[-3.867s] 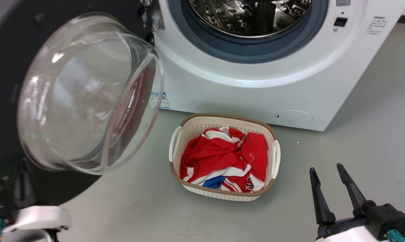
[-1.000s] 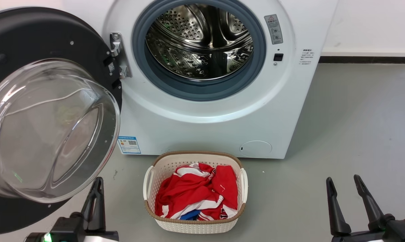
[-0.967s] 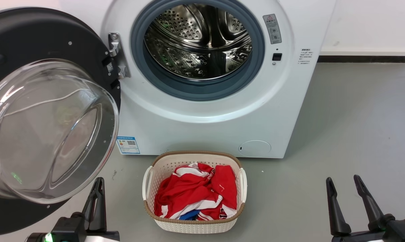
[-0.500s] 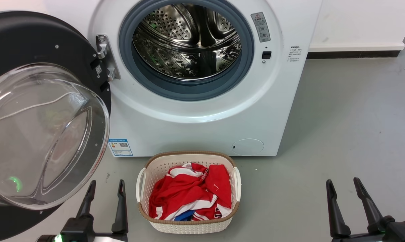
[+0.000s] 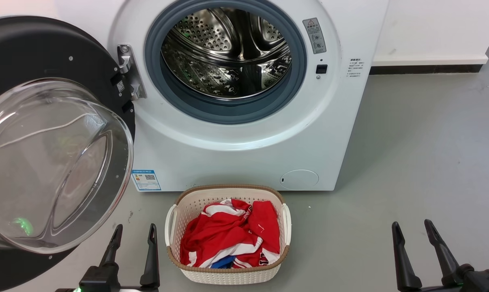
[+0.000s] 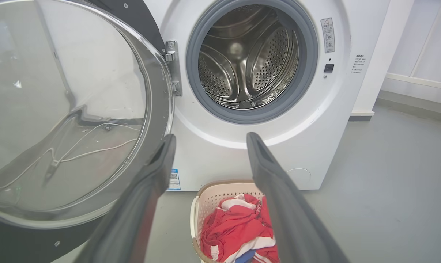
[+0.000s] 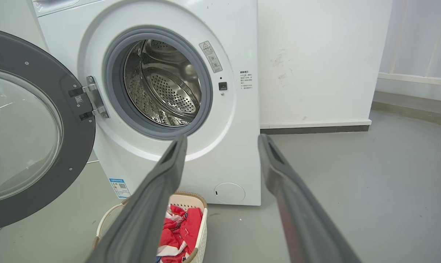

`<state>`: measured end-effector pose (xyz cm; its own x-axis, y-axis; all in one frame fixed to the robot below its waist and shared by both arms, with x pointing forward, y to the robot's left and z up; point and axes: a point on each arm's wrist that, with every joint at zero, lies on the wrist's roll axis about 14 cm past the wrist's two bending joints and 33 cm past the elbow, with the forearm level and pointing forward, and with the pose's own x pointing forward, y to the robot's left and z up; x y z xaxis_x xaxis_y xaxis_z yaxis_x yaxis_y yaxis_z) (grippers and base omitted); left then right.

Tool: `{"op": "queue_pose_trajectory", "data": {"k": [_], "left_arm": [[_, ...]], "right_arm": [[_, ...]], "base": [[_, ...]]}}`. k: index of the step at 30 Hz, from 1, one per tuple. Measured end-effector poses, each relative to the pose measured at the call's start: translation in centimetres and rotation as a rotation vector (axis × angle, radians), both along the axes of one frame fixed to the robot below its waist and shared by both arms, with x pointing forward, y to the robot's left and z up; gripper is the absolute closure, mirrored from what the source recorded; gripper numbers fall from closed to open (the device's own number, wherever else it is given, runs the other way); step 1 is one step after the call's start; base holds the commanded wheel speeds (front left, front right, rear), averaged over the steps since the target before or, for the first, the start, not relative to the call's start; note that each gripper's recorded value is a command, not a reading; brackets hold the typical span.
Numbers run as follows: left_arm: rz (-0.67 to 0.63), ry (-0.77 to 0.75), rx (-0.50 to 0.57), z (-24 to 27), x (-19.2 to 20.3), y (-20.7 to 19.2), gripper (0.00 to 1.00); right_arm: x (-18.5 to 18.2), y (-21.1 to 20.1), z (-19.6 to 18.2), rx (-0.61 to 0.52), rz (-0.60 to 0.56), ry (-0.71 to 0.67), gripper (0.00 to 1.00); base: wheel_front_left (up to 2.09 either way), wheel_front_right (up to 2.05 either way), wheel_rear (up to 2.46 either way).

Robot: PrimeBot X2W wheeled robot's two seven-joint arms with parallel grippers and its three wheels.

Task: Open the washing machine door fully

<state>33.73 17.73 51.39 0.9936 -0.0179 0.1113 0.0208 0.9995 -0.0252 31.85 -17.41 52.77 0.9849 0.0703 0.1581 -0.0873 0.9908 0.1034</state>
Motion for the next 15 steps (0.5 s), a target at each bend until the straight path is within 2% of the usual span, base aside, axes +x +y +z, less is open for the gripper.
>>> {"op": "queue_pose_trajectory", "data": {"k": [3, 4, 10, 15], "left_arm": [[0.004, 0.001, 0.000, 0.0, 0.0, 0.1, 0.00], [0.003, 0.001, 0.002, 0.0, 0.0, 0.1, 1.00], [0.010, 0.069, -0.006, -2.2, -0.6, 0.2, 1.00], [0.030, 0.111, -0.102, -3.0, -0.6, 0.8, 1.00]], "right_arm": [[0.0, 0.1, 0.0, 0.001, 0.003, 0.000, 0.00], [0.0, 0.1, 0.0, 0.001, 0.003, 0.000, 1.00], [-0.3, 0.1, -1.7, 0.006, 0.004, 0.055, 1.00], [-0.2, -0.2, -2.2, 0.101, -0.007, 0.081, 1.00]], "base": [[0.00, 0.00, 0.00], [0.00, 0.00, 0.00], [0.00, 0.00, 0.00], [0.00, 0.00, 0.00]]}}
